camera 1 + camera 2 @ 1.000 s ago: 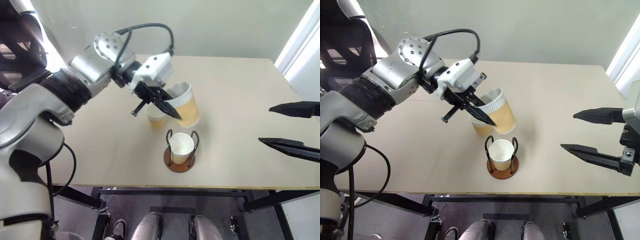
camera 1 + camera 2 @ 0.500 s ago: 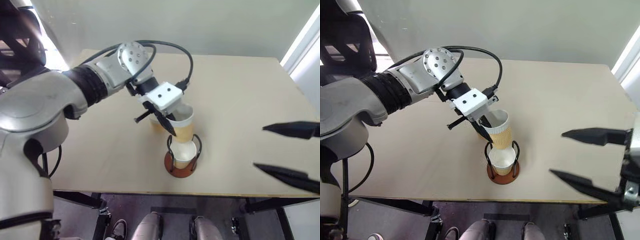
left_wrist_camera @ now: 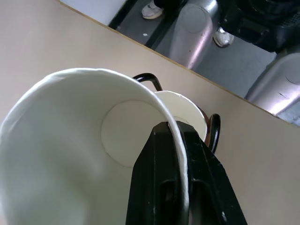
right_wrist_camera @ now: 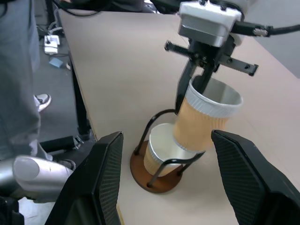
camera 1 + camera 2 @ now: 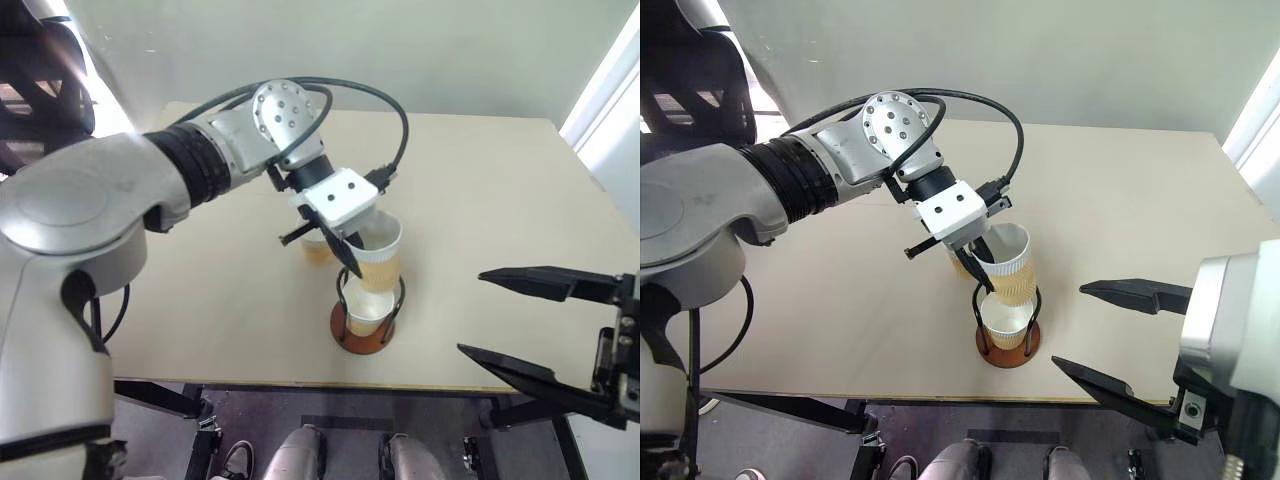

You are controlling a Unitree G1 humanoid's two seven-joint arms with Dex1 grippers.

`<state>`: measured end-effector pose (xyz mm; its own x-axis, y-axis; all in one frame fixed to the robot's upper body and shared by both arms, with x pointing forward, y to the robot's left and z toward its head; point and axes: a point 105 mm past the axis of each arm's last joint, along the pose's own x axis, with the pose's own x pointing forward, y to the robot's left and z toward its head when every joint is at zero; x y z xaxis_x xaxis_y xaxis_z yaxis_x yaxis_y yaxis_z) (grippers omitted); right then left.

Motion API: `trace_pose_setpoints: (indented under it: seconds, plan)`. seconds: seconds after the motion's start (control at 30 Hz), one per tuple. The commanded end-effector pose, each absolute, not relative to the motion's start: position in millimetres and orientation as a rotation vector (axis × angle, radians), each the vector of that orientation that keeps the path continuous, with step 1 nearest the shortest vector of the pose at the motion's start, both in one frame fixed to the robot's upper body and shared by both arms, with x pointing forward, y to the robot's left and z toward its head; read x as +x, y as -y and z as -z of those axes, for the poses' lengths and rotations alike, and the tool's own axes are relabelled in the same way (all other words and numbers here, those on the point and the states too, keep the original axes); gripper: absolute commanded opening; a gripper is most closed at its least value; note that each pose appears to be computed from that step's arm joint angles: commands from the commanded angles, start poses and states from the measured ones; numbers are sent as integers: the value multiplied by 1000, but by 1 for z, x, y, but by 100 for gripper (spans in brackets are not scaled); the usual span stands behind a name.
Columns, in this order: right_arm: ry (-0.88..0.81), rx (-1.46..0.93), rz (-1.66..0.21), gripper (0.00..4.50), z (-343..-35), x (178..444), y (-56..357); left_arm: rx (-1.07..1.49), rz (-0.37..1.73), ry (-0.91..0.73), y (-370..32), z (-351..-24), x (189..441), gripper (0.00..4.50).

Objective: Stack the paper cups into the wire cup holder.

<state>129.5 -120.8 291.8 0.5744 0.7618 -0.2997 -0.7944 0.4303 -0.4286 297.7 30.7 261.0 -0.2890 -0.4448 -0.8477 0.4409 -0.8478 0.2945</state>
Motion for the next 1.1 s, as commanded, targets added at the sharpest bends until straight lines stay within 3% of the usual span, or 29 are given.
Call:
trace_pose_setpoints:
  seconds: [0.03,1.1]
  plan:
    - [1,-581,-938,306,-300,127,121,1464,2177,33,-30,-271,293,9]
    - [6,-584,-886,306,-300,131,120,1507,2204,-21,-31,-253,298,9]
